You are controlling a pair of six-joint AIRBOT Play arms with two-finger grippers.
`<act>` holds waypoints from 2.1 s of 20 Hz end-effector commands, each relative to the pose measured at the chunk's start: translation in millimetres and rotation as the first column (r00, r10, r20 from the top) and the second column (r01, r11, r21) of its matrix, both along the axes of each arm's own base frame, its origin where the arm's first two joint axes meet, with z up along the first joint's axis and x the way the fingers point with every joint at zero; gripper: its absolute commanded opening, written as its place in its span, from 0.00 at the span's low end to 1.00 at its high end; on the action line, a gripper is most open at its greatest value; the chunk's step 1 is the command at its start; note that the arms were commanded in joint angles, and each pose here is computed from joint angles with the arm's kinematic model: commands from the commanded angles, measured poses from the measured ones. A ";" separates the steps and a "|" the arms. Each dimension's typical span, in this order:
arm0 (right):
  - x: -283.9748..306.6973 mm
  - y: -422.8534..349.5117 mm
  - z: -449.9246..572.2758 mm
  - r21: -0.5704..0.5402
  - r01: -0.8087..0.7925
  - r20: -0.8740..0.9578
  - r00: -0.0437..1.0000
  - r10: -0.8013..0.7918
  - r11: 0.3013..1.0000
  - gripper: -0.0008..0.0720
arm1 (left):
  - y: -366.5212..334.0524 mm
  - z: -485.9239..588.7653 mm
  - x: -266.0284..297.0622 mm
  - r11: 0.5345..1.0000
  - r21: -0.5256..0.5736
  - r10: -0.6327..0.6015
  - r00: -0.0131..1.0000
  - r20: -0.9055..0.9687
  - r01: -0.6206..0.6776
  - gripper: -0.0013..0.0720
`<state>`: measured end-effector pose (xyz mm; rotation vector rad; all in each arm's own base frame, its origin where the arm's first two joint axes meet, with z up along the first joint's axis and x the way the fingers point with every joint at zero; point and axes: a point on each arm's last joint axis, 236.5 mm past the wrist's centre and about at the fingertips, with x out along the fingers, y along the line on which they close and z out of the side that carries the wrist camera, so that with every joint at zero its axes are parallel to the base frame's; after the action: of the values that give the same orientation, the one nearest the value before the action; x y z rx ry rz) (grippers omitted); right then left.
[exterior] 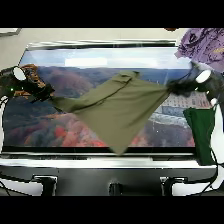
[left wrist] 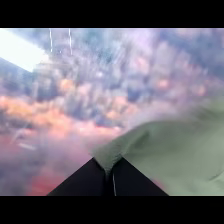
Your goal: Fold the clothes and pants, and hang the long-sleeved shirts on hangers.
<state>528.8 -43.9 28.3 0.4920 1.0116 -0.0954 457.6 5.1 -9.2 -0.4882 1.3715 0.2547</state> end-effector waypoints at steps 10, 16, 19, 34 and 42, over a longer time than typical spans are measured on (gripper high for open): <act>-10.9 -3.1 20.7 0.072 -0.038 -0.133 0.990 0.047 0.997 0.69 | -22.9 -7.4 -9.9 0.998 -0.002 -0.056 0.997 -0.053 0.056 0.04; -95.8 49.6 -7.3 0.285 -0.124 -0.217 0.957 0.191 0.950 0.67 | -23.1 -7.6 -9.8 0.998 -0.002 -0.056 0.997 -0.052 0.056 0.04; -155.0 114.9 -45.7 0.488 -0.084 -0.220 0.951 0.216 0.869 0.68 | -23.1 -7.8 -9.8 0.998 -0.002 -0.056 0.997 -0.053 0.056 0.04; -231.2 188.9 -123.9 0.466 -0.063 -0.312 0.922 0.231 0.882 0.67 | -22.9 -7.8 -9.8 0.998 -0.002 -0.055 0.997 -0.053 0.055 0.04; -225.5 207.9 -138.9 0.562 -0.025 -0.320 0.915 0.245 0.827 0.38 | -22.8 -7.8 -9.7 0.998 -0.002 -0.056 0.997 -0.052 0.056 0.04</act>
<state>295.2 158.0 -110.2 0.9165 1.4943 0.2253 447.9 -17.7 -16.5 -0.4473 1.4333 0.2232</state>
